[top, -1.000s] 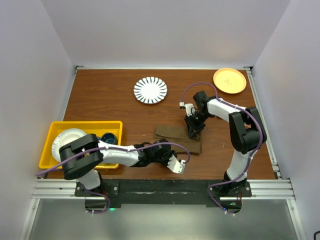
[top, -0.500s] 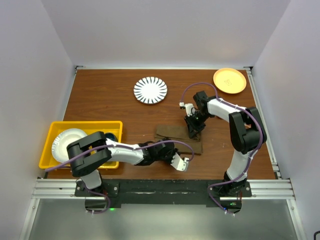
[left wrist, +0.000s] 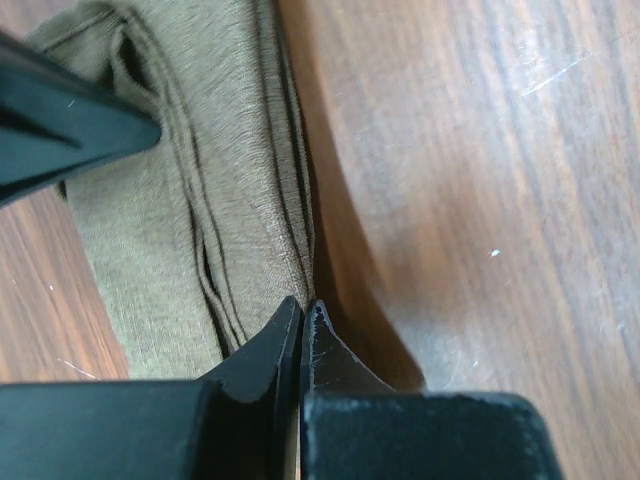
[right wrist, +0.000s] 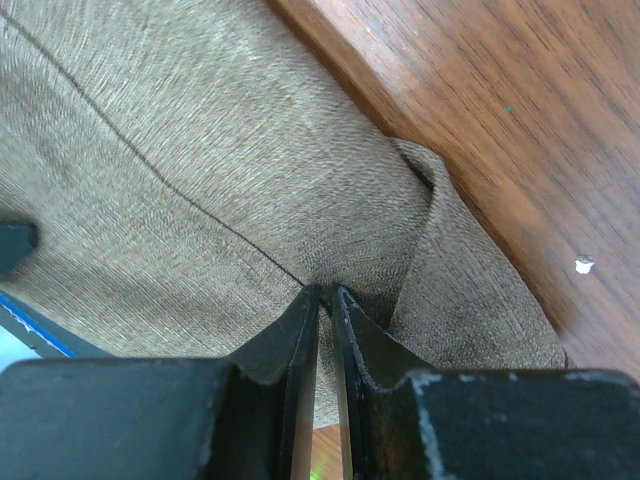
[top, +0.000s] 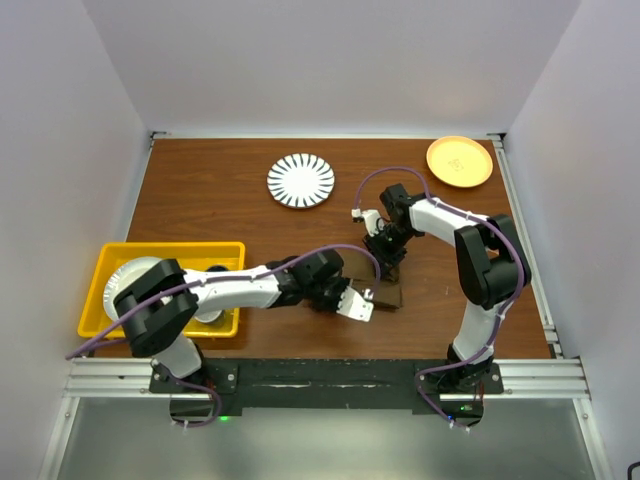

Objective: Fold the napkin into a case and place the utensils inside
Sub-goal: Fold the 2/3-rectangle-folded napkin at the center of the board.

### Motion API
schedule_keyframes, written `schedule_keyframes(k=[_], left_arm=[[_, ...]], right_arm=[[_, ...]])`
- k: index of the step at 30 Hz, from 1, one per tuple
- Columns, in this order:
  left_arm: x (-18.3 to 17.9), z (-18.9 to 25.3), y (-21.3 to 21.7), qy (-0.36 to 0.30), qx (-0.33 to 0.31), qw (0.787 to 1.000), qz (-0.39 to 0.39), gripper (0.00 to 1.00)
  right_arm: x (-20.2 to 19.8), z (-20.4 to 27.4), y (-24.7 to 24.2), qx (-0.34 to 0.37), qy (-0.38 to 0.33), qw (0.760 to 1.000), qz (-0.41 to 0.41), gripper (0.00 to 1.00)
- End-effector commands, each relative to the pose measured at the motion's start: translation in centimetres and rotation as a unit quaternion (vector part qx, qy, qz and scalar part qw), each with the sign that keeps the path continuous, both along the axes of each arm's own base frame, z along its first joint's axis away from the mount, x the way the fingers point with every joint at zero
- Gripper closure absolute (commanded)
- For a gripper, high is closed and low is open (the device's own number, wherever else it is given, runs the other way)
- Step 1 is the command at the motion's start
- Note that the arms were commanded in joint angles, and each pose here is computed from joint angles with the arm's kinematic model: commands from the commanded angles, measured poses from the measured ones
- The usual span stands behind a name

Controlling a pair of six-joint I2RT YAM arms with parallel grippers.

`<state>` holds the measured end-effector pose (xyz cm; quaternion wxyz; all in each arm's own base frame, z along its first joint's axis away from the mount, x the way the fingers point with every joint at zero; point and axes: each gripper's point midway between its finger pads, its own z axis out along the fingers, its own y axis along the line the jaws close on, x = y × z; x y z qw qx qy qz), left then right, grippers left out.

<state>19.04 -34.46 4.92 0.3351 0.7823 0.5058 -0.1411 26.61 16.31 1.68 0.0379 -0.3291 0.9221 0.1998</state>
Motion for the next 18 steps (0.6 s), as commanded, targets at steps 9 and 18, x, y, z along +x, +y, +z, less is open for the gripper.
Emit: schedule_keyframes(k=[9,18], left_arm=[[2.6,2.7,-0.6,0.158,-0.057,0.986,0.004,1.0],[5.4,2.7,-1.0,0.219,-0.074,0.973,0.026,1.0]], right_arm=[[-0.4,-1.3,-0.9,-0.018,-0.004,0.999,0.027,0.83],[-0.3,-1.4,-0.7,-0.011,-0.002,1.0,0.028,0.82]])
